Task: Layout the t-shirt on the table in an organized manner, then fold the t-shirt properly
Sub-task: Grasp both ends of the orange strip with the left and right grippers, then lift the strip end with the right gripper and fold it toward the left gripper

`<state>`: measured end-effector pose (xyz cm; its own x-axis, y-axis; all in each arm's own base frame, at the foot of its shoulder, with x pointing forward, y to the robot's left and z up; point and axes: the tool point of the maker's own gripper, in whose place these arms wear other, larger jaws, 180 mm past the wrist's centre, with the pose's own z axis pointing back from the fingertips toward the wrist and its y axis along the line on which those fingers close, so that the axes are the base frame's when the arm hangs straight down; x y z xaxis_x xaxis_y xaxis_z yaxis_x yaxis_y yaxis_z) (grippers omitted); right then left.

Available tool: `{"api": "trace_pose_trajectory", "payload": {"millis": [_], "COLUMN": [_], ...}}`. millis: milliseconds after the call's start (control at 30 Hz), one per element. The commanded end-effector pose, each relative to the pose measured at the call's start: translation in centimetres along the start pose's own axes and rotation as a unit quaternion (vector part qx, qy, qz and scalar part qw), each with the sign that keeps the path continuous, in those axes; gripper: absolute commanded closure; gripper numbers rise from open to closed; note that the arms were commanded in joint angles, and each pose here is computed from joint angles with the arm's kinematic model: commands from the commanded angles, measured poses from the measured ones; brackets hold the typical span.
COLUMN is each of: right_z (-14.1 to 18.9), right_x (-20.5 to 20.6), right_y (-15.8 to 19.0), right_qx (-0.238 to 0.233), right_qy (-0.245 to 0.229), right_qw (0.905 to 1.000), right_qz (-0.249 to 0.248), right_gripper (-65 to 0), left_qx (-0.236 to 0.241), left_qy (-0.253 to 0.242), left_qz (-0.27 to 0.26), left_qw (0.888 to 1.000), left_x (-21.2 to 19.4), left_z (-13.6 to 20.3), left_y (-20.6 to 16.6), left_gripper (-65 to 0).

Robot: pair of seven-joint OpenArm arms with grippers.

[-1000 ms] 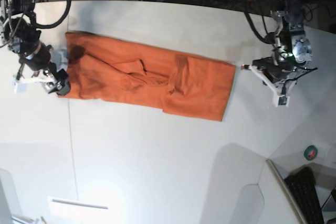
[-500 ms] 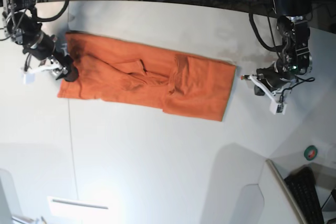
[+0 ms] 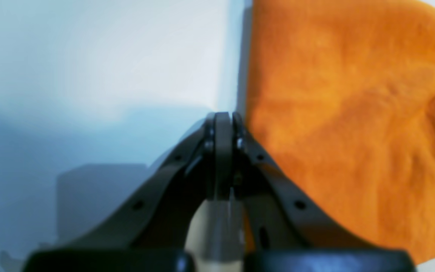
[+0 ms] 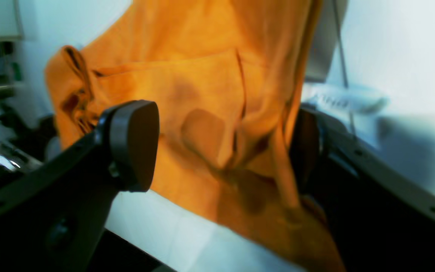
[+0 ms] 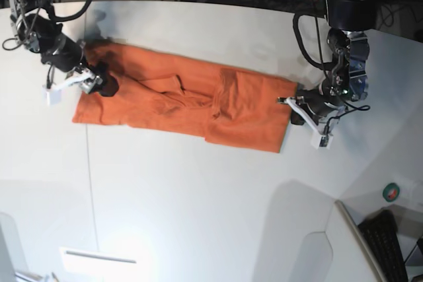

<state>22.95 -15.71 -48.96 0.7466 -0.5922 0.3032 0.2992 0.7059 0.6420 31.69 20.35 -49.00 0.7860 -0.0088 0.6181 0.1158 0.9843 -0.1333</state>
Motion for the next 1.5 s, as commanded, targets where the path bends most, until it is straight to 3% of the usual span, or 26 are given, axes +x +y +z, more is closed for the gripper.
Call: {"api": "trace_pose_trajectory", "payload": {"millis": [0,167,367,567,633,867,1000,1300,1467], "right_z": [0.1,-0.1,-0.9,-1.4,-1.3,-0.7,0.2,2.9,2.5], "right_x": [0.9,0.9,1.2,1.6,1.8,3.4,4.6,8.7,6.7], "right_y": [-0.8,-0.7,-0.6,-1.3,-1.4,-1.9,-3.6,-0.6,3.4], "right_qx": [-0.017,-0.016,-0.016,-0.025,-0.026,-0.038,-0.084,-0.103,-0.070], "right_qy": [-0.004,-0.002,-0.001,0.001,-0.001,-0.006,-0.007,-0.046,-0.008], "right_qw": [0.9998,0.9998,0.9999,0.9996,0.9996,0.9992,0.9963,0.9913,0.9933], "right_qz": [0.007,0.008,-0.002,-0.010,-0.008,0.012,0.017,0.067,0.091], "right_gripper": [-47.4,-47.0,-20.6,-12.8,0.0,0.0,0.0,0.0,0.0], "left_qx": [0.002,0.002,0.004,0.001,-0.001,-0.040,-0.057,-0.060,-0.058], "left_qy": [-0.006,-0.001,-0.001,0.003,0.005,0.018,0.025,0.023,0.020], "left_qz": [-0.003,-0.002,-0.002,0.000,0.002,0.003,-0.014,-0.009,-0.008], "left_qw": [1.000,1.000,1.000,1.000,1.000,0.999,0.998,0.998,0.998], "left_x": [0.7,0.0,0.0,-0.3,-0.5,-2.1,-2.4,-2.3,-2.0], "left_z": [0.2,0.3,0.3,0.2,0.1,-0.9,-1.2,-1.3,-1.3], "left_y": [0.2,0.3,0.5,0.2,0.0,-4.5,-6.2,-6.6,-6.4], "left_gripper": [0.0,0.0,0.0,0.0,0.0,0.0,0.0,0.0,0.0]}}
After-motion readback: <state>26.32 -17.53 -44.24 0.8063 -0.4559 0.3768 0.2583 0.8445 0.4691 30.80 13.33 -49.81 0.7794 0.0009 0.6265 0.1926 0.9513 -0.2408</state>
